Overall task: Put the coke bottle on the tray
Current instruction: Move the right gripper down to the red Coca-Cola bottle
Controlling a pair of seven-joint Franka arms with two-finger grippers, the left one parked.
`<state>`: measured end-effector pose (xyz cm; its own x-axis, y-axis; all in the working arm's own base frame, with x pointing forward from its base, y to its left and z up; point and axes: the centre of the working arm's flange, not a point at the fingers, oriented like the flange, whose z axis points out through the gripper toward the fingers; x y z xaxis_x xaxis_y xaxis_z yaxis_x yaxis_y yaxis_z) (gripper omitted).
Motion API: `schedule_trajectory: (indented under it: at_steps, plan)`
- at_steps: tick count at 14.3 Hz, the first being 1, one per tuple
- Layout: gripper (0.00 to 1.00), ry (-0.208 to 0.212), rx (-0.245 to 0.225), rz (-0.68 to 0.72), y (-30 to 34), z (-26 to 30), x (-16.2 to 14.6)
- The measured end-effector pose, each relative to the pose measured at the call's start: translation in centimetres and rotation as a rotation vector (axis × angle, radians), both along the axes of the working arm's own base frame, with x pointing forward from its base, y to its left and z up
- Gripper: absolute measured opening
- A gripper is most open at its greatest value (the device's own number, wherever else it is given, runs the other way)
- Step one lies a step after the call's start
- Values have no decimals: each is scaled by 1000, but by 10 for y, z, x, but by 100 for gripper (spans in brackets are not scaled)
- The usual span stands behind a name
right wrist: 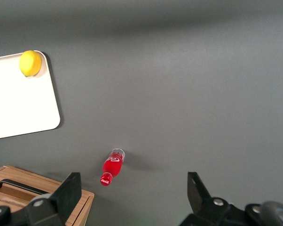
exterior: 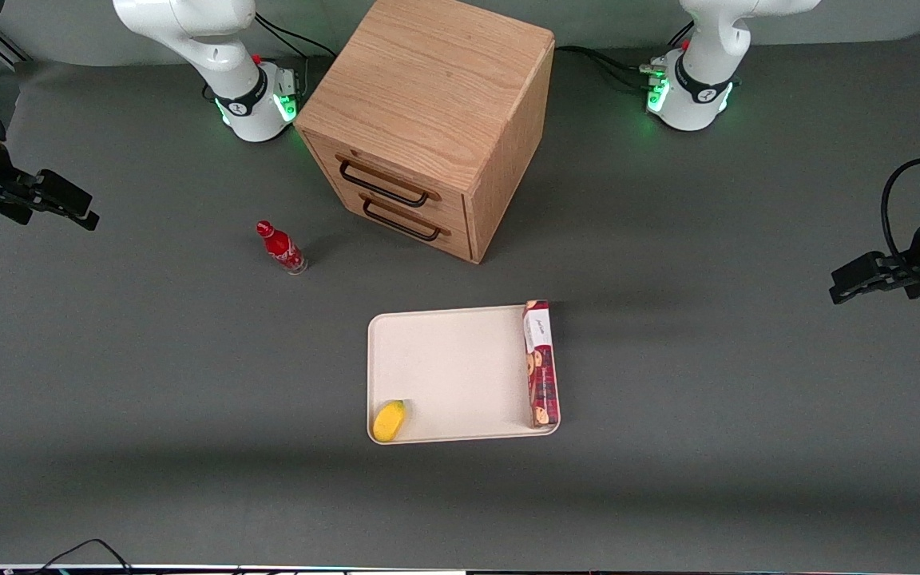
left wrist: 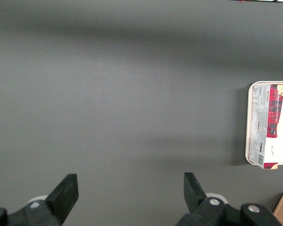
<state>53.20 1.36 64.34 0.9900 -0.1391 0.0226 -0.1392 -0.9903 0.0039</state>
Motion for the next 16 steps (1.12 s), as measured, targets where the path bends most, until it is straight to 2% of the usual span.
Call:
schedule_trajectory:
  at_steps: [5,7,10,13,15,16]
  plan:
    - [100,27,-1,12,3,1,-4]
    - [100,77,-4,33,13,-1,-10]
    - [100,165,-14,111,60,-16,-23]
    - [100,231,-11,130,96,-64,-31]
    - [100,226,-13,116,100,-113,-36]
    - [100,211,-22,92,104,-168,-50]
